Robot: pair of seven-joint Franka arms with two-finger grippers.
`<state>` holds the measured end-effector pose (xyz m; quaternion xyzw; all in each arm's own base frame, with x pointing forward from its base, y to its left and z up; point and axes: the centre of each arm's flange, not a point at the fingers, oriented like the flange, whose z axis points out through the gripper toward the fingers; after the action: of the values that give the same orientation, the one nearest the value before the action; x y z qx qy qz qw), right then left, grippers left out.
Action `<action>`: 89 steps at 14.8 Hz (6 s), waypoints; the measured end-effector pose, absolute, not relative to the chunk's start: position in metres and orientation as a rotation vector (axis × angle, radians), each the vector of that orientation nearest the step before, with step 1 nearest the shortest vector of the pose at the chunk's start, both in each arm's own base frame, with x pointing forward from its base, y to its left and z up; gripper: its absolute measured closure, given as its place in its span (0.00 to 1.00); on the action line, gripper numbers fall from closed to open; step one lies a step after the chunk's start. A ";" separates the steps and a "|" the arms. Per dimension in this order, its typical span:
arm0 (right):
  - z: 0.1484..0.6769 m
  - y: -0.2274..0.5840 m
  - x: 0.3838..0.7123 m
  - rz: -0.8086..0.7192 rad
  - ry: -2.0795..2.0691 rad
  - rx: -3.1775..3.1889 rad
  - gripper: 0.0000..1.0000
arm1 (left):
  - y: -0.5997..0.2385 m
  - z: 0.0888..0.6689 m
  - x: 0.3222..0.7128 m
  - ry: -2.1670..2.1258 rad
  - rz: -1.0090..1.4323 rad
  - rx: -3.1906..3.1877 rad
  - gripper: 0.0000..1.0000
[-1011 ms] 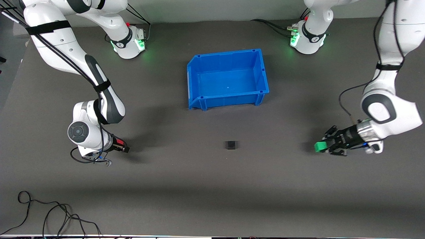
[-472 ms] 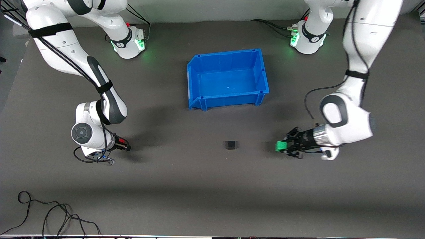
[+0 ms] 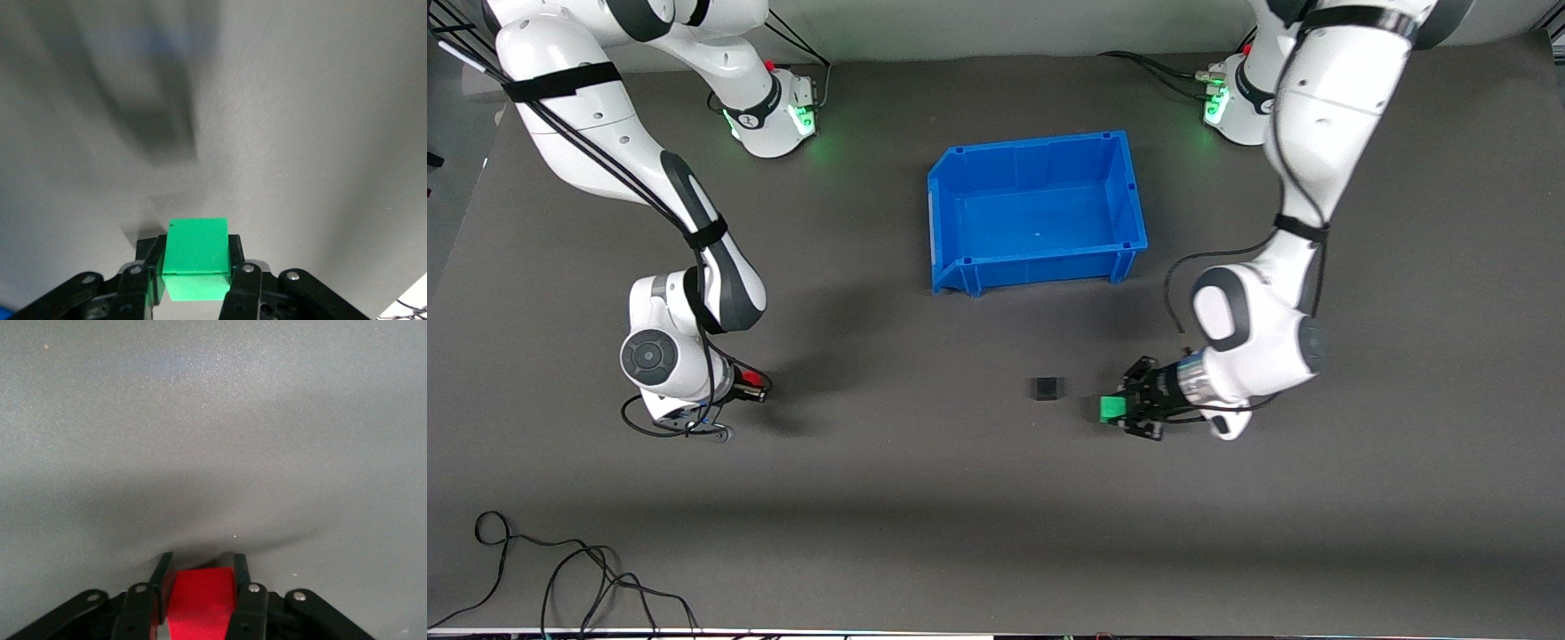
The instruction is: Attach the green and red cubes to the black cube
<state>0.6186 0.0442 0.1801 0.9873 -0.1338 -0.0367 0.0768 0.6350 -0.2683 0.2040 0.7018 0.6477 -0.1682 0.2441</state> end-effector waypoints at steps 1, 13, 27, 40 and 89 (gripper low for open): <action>0.181 0.044 0.620 -0.105 -0.401 2.960 0.61 | -0.279 0.195 0.630 1.778 -0.460 1.923 0.63; 0.259 0.258 0.631 -0.186 -1.327 2.855 0.61 | -0.321 0.169 0.604 1.937 -0.550 1.853 0.63; 0.185 0.404 0.652 -0.262 -1.989 2.542 0.61 | -0.375 0.176 0.587 2.004 -0.413 1.725 0.63; 0.165 0.435 0.641 -0.283 -2.076 2.518 0.57 | -0.356 0.175 0.606 1.976 -0.334 1.757 0.00; 0.531 0.013 0.586 -0.055 -0.077 3.140 0.00 | -0.027 0.579 0.580 -0.113 -0.114 3.136 0.00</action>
<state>0.5858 0.0131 0.5313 0.9995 -0.0245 -0.0176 0.0001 0.5802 -0.0270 0.5790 0.9987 -0.0358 -0.0363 0.0008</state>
